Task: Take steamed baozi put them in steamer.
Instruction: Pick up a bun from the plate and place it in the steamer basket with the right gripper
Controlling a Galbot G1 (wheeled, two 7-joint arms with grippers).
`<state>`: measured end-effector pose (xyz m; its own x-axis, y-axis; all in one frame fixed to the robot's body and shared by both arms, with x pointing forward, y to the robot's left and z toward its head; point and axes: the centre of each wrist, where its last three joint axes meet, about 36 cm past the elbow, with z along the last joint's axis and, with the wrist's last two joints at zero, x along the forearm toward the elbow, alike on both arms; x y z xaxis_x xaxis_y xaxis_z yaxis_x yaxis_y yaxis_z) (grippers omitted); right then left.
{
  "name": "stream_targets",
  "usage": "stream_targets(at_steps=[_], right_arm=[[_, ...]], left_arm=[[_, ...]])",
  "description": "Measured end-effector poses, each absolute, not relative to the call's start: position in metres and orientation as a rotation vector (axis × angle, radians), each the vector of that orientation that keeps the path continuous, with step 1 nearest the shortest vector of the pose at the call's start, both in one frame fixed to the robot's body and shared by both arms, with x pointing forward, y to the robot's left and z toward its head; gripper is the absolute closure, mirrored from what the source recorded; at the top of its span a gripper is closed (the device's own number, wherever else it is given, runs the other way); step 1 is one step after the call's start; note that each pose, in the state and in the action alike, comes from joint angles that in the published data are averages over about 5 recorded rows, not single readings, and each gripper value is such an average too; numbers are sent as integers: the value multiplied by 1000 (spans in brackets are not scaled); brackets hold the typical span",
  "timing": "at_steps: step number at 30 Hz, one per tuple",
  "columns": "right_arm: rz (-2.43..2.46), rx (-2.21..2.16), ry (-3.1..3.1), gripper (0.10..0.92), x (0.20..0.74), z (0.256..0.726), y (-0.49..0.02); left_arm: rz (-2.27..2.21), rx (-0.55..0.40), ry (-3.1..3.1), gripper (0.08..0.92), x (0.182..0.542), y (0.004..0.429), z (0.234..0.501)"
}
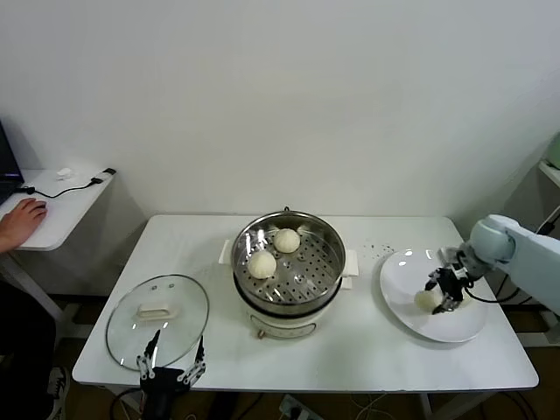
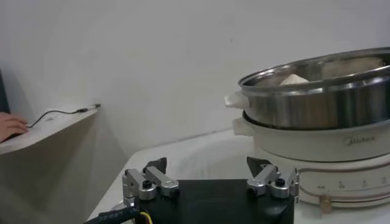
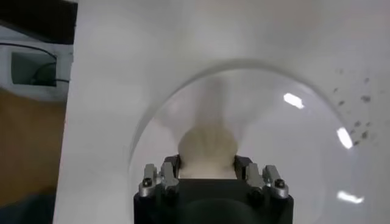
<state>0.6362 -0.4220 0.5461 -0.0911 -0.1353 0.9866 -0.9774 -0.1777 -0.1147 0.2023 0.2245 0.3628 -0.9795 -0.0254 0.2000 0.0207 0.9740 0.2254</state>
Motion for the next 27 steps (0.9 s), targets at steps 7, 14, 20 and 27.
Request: stream_targets(at_steps=[7,14,20,27], right_arm=[[1692,1549,-1144,428,675,642,-357],[2051,1735,-859,428,683,709,-256],[2296,1873,-530,428,670,718,-167],[2445,2010,-197,428,648,688,-88]], left_arm=[[-338,1,-2918,177,202,224,363],[-337,-4,-2922,177,204,223,366],[-333,-4,-2935,177,208,222,372],[-335,-1,-2930,177,208,224,372]])
